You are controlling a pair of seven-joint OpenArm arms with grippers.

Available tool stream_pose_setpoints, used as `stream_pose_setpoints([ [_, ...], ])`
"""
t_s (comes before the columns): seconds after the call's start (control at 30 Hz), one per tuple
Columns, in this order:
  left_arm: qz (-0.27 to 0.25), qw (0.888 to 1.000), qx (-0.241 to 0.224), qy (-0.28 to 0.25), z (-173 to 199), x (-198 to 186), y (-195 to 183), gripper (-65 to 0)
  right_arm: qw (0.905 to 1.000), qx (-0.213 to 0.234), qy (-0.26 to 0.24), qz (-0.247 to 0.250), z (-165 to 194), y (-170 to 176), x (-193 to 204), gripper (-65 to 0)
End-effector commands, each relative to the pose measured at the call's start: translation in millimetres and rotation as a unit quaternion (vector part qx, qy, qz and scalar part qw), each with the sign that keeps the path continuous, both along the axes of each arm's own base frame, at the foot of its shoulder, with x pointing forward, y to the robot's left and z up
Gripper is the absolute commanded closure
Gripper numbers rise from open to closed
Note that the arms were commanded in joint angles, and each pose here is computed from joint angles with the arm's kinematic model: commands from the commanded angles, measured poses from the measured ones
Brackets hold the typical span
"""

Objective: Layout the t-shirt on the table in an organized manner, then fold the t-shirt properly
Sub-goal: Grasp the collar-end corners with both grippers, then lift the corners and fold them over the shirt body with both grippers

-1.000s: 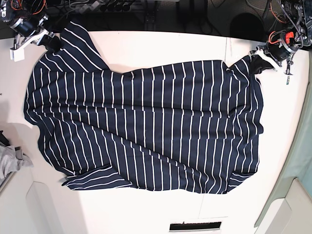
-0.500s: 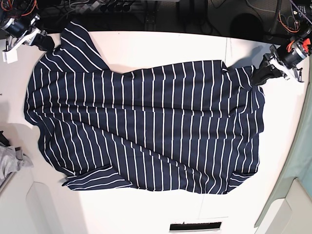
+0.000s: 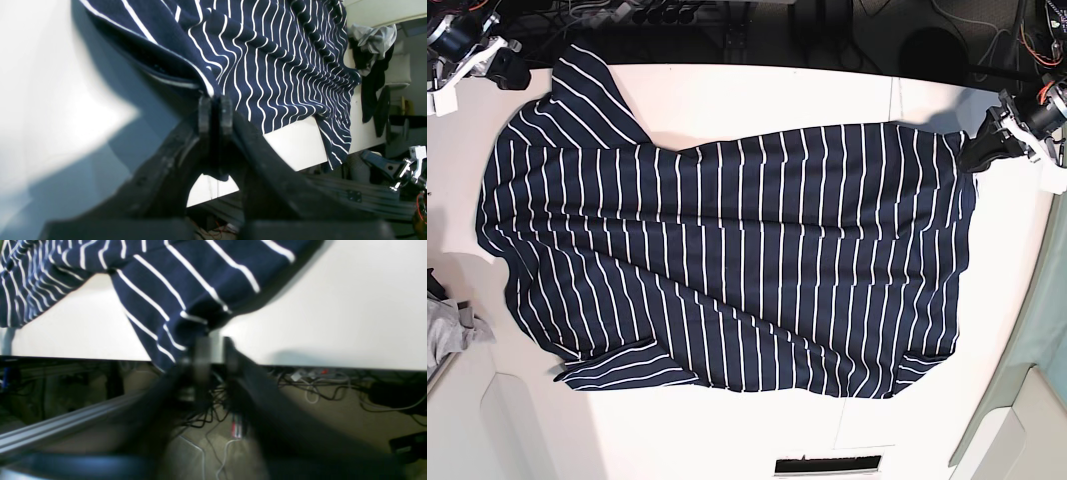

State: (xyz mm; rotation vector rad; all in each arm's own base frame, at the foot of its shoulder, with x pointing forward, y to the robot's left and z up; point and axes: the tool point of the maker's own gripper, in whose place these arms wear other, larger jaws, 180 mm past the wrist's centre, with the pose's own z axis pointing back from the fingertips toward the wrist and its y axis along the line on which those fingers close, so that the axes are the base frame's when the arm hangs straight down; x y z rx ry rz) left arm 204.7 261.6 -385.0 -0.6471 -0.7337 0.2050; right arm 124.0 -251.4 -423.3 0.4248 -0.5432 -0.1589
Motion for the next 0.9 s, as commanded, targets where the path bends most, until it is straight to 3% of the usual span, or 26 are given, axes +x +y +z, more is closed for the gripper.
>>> stream_pose_setpoints([
  [0.0, -0.001, 1.000, -0.002, -0.024, 12, 7, 1, 0.0, 0.9999, -0.009, -0.013, 0.002, 6, -6, 4, -23.4],
  [0.07, 0.001, 1.000, -0.007, -0.025, 11, 6, -1, 0.0, 0.9999, -0.013, -0.011, 0.002, 6, -7, 4, -34.5],
  [0.1, 0.001, 1.000, -0.009, -0.024, 10, 6, -3, 0.0, 0.9998, -0.015, -0.010, 0.003, 5, -8, 3, -36.1],
  [0.53, -0.003, 1.000, -0.019, -0.012, 4, 1, -11, 0.0, 0.9997, 0.003, -0.022, -0.007, -4, -2, 21, -36.0],
  [0.87, -0.005, 1.000, -0.019, -0.011, 4, 0, -12, 0.0, 0.9987, 0.041, 0.005, 0.029, -24, 35, 16, -36.0],
])
